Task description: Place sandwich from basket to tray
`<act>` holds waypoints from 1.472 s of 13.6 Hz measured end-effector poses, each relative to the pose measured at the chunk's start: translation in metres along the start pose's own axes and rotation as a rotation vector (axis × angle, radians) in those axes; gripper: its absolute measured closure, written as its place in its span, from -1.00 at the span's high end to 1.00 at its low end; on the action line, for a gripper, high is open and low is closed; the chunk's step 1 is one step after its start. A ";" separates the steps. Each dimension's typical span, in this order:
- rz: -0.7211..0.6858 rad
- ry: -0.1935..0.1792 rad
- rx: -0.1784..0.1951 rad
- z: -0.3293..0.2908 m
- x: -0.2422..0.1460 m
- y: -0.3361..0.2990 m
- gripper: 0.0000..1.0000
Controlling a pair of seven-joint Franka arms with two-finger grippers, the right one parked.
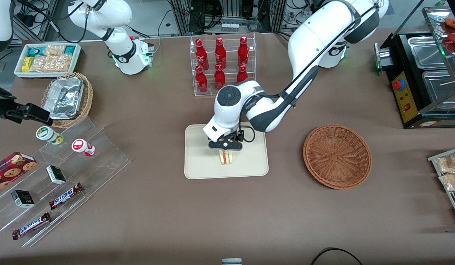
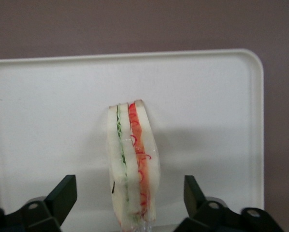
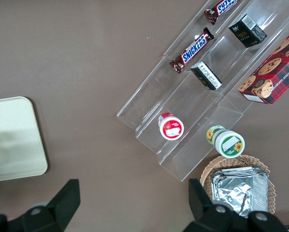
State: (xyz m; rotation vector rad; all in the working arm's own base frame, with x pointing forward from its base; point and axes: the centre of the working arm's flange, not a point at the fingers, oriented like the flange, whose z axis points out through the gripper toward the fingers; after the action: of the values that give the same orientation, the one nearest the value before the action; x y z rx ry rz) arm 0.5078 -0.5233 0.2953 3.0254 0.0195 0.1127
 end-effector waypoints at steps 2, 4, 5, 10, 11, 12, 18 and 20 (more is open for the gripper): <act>-0.063 0.006 -0.007 -0.043 0.013 -0.009 1.00; -0.114 0.000 0.028 -0.085 0.023 -0.027 1.00; -0.144 -0.001 0.027 -0.106 0.030 -0.038 1.00; -0.279 0.045 0.087 -0.198 0.059 -0.127 1.00; -0.281 0.047 0.110 -0.210 0.063 -0.146 1.00; -0.271 0.046 0.128 -0.221 0.068 -0.164 1.00; -0.222 -0.013 0.121 -0.269 0.081 -0.238 1.00; -0.178 -0.044 0.150 -0.283 0.080 -0.261 1.00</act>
State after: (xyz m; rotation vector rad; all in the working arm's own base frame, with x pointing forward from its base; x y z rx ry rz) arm 0.5642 -0.2303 0.5515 3.1557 0.3053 0.0306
